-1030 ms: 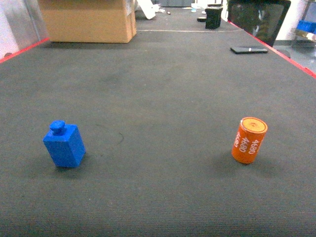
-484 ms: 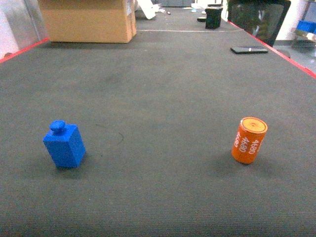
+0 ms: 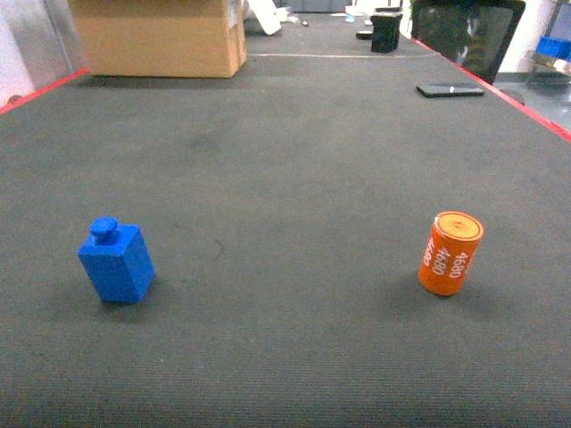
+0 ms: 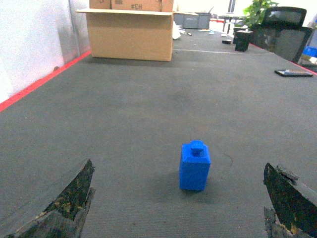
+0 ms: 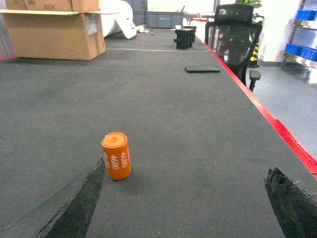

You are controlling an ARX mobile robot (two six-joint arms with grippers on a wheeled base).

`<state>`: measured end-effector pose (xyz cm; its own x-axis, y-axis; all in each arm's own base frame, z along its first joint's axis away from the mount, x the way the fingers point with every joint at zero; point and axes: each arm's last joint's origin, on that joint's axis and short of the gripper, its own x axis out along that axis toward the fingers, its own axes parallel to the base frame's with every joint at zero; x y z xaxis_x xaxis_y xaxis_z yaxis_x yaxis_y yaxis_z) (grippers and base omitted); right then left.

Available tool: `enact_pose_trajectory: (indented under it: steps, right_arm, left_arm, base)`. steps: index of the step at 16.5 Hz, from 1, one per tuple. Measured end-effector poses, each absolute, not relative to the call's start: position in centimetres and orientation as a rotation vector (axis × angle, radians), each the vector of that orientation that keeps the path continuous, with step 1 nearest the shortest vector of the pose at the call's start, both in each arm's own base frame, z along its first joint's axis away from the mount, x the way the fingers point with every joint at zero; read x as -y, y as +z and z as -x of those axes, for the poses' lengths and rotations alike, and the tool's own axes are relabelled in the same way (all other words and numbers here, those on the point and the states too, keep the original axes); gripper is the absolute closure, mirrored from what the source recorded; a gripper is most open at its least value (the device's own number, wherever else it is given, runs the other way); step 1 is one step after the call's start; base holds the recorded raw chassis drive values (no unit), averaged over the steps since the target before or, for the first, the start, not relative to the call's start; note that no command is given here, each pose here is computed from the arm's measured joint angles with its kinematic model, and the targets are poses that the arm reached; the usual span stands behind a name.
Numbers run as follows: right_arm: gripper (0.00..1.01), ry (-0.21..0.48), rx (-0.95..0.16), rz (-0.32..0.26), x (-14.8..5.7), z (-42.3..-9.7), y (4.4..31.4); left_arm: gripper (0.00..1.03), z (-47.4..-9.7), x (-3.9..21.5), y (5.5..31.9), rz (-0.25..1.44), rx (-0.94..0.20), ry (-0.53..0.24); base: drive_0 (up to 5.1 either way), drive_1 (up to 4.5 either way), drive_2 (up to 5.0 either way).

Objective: Sort blue parts and orange caps into right shelf containers

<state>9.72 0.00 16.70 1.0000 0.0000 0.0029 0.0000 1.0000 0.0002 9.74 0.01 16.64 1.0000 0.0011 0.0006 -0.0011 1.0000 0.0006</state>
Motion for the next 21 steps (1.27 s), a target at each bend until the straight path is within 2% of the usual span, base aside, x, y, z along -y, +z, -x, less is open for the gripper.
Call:
enact_pose_trajectory:
  steps: [2, 3, 4, 5, 6, 7, 8, 9, 11, 13, 15, 21]
  right_arm:
    - [0.03, 0.000, 0.003, 0.000, 0.0, -9.7, 16.7]
    - [0.03, -0.043, -0.014, 0.009, 0.0, -9.8, 16.6]
    - [0.03, -0.084, -0.022, 0.013, -0.9, -10.6, 16.8]
    - [0.03, -0.062, -0.030, 0.020, -2.2, -11.7, 16.9]
    - [0.03, -0.025, -0.023, 0.019, -3.4, -13.2, 17.5]
    - [0.03, 0.009, 0.010, 0.007, -4.5, -15.3, 18.7]
    - [0.03, 0.018, 0.041, -0.007, -5.4, -17.7, 19.6]
    - [0.03, 0.029, 0.021, -0.017, -6.1, -20.4, 19.4]
    - [0.03, 0.034, -0.098, -0.010, -7.2, -24.1, 17.0]
    - [0.03, 0.033, -0.141, -0.035, -8.0, -26.7, 15.9]
    - [0.03, 0.029, -0.197, -0.050, -8.4, -28.3, 14.2]
    - [0.03, 0.011, -0.273, -0.061, -8.6, -31.2, 11.0]
  left_arm:
    - [0.05, -9.7, 0.0, 16.6, -0.001, 0.001, 0.001]
    - [0.05, -10.0, 0.2, 16.5, -0.014, -0.038, 0.096]
    - [0.05, -11.0, 1.3, 16.6, -0.033, -0.072, 0.193]
    - [0.05, -12.1, 2.2, 16.4, -0.061, -0.089, 0.258]
    - [0.05, -13.6, 2.0, 16.7, -0.063, -0.076, 0.350]
    - [0.05, -15.8, 2.0, 17.9, -0.043, -0.033, 0.357]
    - [0.05, -18.5, 2.3, 19.3, -0.022, 0.021, 0.314]
    - [0.05, -21.6, 2.7, 19.8, -0.010, 0.039, 0.269]
    - [0.05, -26.2, 3.5, 18.5, 0.016, -0.023, 0.200]
    - [0.05, -29.4, 4.3, 17.3, 0.039, -0.072, 0.163]
    - [0.05, -31.0, 5.1, 16.2, 0.058, -0.117, 0.132]
    - [0.05, -31.4, 6.7, 12.9, 0.094, -0.217, 0.091]
  base:
    - [0.0, 0.00, 0.0]
    - [0.0, 0.00, 0.0]
    - [0.0, 0.00, 0.0]
    - [0.0, 0.00, 0.0]
    - [0.0, 0.00, 0.0]
    - [0.0, 0.00, 0.0]
    - [0.0, 0.00, 0.0]
    - [0.0, 0.00, 0.0]
    - [0.0, 0.00, 0.0]
    - [0.0, 0.00, 0.0]
    - [0.0, 0.00, 0.0]
    - [0.0, 0.00, 0.0]
